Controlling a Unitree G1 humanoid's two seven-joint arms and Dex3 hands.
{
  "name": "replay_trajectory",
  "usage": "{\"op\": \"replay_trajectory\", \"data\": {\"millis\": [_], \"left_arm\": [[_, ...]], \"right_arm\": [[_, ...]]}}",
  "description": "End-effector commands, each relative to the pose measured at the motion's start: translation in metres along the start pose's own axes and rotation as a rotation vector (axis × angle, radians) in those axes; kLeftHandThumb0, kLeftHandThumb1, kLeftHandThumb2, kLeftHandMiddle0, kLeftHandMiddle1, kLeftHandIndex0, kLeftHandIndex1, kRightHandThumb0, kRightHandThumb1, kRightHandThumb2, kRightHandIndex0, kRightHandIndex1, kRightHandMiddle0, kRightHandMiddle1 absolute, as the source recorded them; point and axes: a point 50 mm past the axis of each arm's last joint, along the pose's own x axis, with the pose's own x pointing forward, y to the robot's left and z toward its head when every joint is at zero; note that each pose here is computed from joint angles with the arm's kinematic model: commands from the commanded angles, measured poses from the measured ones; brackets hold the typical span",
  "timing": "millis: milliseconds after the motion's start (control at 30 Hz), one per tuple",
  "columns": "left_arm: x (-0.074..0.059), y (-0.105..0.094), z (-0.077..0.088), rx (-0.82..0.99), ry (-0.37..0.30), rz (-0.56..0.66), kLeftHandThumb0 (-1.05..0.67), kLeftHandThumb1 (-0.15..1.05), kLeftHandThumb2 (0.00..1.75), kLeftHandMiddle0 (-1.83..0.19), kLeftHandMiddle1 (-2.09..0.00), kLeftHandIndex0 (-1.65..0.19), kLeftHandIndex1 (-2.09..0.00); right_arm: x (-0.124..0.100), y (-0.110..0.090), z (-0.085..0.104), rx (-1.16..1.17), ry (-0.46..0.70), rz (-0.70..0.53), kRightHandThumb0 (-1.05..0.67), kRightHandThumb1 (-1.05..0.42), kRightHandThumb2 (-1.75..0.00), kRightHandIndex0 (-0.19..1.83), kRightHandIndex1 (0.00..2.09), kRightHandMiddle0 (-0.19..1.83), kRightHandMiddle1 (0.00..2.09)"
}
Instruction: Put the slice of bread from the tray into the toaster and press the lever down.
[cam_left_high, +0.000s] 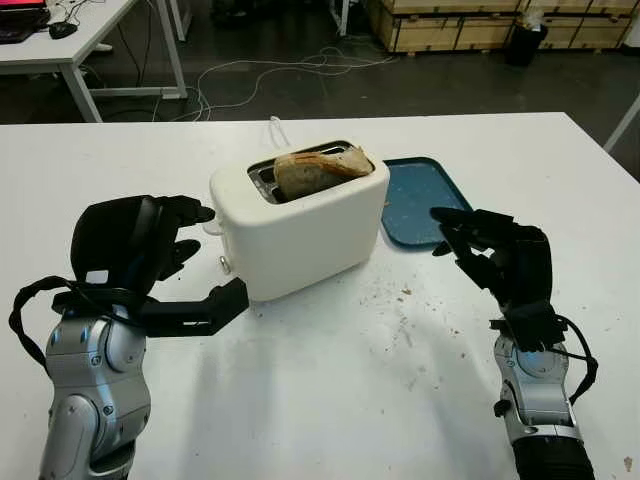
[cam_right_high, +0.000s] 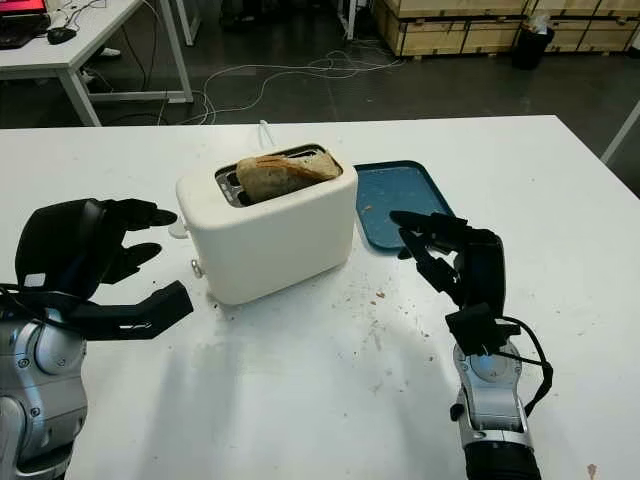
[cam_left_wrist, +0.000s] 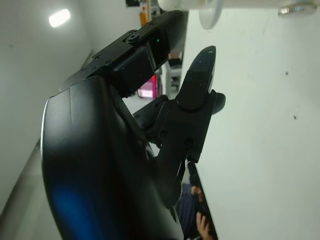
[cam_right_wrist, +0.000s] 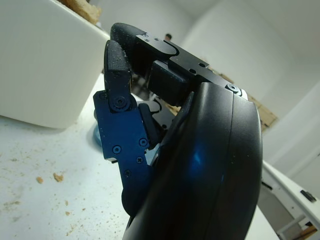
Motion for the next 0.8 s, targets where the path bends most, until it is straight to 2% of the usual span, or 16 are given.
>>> {"op": "replay_trajectory", "data": {"millis": [0, 467, 767], "left_arm": [[0.0030, 0.0016, -0.0009, 0.034, 0.009, 0.005, -0.21, 0.89, 0.01, -1.33, -0.55, -1.03, 0.00], [0.0019, -0.0016, 0.0013, 0.019, -0.003, -0.014, -0.23, 0.91, 0.00, -1.36, -0.48, -1.02, 0.00], [0.0033, -0.0061, 0.0017, 0.003, -0.022, -0.028, -0.23, 0.91, 0.00, -1.33, -0.58, -1.01, 0.00]], "right_arm": [[0.0031, -0.0005, 0.0068, -0.010, -0.037, -0.006, -0.43, -0.92, -0.21, 0.90, 1.26, 1.27, 0.02], [0.0021, -0.0019, 0.0085, -0.010, -0.048, -0.005, -0.43, -0.92, -0.19, 0.93, 1.24, 1.27, 0.02], [0.0011, -0.0014, 0.0084, -0.001, -0.043, -0.004, -0.43, -0.92, -0.20, 0.93, 1.22, 1.26, 0.01]]}}
